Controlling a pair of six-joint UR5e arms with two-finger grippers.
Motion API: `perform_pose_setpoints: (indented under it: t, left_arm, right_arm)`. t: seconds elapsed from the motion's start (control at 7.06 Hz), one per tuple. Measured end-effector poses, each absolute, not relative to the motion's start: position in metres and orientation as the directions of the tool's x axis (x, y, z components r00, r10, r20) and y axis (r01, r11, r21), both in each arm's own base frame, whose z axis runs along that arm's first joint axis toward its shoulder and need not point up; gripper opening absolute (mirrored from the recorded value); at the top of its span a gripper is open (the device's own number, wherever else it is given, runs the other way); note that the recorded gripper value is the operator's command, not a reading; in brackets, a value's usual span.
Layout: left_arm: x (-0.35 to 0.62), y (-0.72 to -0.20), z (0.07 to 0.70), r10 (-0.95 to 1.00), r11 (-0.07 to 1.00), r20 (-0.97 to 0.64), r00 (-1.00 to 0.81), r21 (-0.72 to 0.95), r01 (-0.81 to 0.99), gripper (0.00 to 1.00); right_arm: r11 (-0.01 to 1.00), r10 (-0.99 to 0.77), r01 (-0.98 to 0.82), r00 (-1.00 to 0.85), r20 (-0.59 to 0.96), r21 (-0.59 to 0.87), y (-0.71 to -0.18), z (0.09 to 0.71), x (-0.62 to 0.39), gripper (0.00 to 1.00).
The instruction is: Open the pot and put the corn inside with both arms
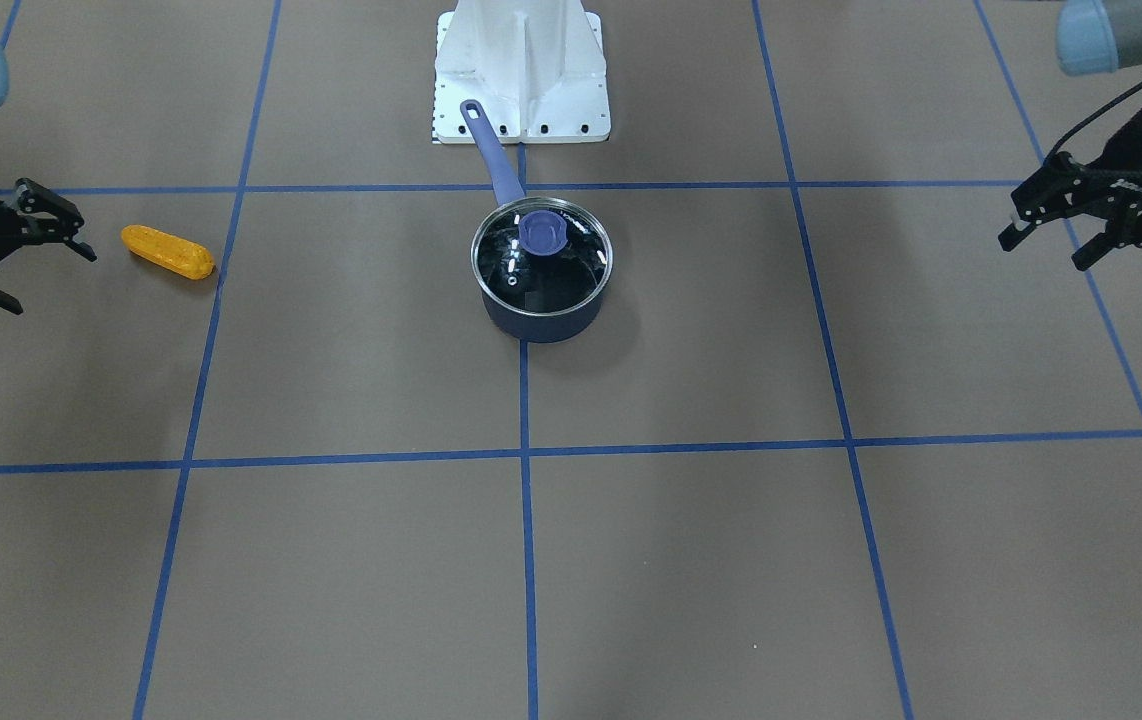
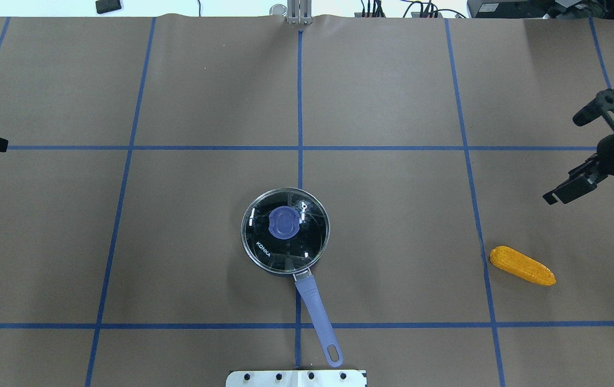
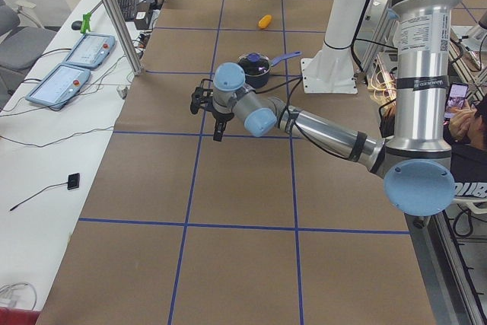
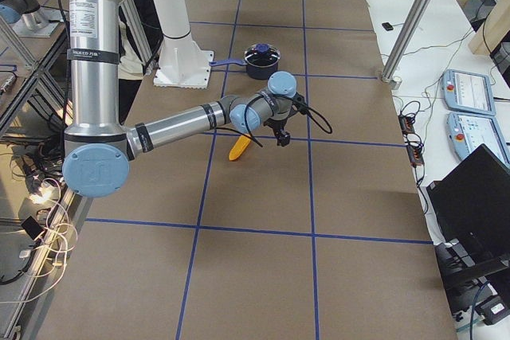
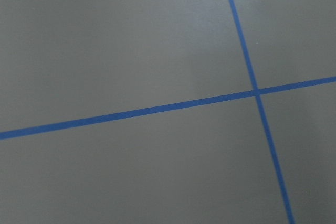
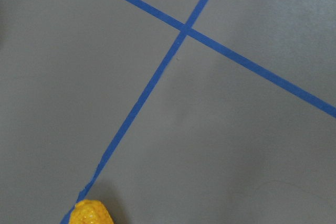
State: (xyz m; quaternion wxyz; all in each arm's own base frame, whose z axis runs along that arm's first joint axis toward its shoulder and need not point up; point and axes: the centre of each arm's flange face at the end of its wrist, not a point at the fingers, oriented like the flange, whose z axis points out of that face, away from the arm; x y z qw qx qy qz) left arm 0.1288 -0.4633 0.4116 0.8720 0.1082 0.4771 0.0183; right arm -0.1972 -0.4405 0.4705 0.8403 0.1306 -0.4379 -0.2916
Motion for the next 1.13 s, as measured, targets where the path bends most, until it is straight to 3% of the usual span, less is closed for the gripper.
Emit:
perform_pose_setpoints:
  t: [1.13]
  left_arm:
    - [0.338, -0.422, 0.211, -0.017, 0.996, -0.798, 0.603, 0.040, 0.082, 1.00]
  right_arm:
    - [0.660, -0.745, 0.560, 0.409, 0.526, 0.500, -0.376, 0.478, -0.296, 1.00]
